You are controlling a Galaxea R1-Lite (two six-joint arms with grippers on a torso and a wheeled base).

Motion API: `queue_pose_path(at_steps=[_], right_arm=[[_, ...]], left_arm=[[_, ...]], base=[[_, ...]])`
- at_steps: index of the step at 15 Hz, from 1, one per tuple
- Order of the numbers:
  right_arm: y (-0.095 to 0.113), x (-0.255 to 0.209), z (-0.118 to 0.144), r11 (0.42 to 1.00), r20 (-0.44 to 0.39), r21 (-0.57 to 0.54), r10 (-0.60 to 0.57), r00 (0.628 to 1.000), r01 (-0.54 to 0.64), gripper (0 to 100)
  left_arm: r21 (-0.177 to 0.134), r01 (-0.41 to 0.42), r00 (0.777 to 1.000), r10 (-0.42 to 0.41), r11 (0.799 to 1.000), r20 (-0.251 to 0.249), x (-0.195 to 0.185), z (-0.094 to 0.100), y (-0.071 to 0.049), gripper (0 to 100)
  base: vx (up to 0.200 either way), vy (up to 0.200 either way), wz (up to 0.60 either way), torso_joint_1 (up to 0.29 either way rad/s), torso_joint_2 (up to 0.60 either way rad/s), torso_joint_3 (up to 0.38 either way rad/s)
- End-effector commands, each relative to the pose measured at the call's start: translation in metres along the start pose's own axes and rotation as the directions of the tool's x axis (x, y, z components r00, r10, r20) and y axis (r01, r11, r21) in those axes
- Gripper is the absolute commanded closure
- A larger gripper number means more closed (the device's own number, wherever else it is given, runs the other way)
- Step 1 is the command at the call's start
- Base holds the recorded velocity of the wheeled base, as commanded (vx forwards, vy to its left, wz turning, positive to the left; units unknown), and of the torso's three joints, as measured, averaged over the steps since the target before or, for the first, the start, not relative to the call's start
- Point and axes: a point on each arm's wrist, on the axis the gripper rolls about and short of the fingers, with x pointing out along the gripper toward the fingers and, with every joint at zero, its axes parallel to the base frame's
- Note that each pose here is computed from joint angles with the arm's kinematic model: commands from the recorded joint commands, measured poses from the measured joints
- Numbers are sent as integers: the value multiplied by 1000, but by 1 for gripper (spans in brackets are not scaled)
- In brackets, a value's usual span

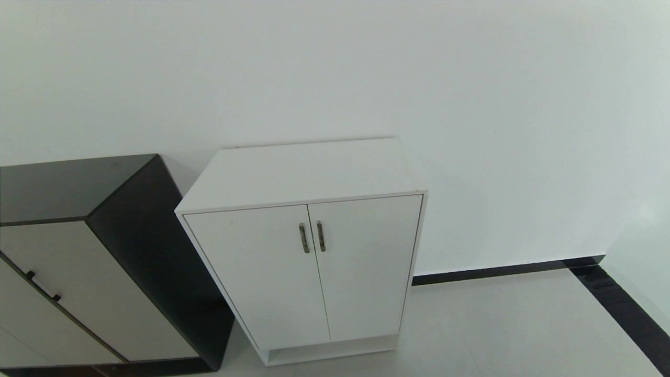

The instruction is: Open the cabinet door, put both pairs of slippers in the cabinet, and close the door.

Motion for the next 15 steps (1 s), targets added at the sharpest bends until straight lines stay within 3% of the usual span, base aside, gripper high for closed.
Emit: queue_pose_path(at_steps=[1,4,15], right_arm=[[1,0,0,995,1,4,-98,995,98,100],[2,-7,-2,995,91,4,-101,991,101,100],[2,-7,-3,995,88,14,-104,991,103,100]], left_arm=[[0,0,1000,0,1000,0,0,0,0,100],[0,1,1000,-1,1000,0,0,0,0,100],[2,-2,1000,2,1000,0,0,0,0,100]], base=[[0,0,0,0,0,0],[0,0,0,0,0,0],[0,0,0,0,0,0]])
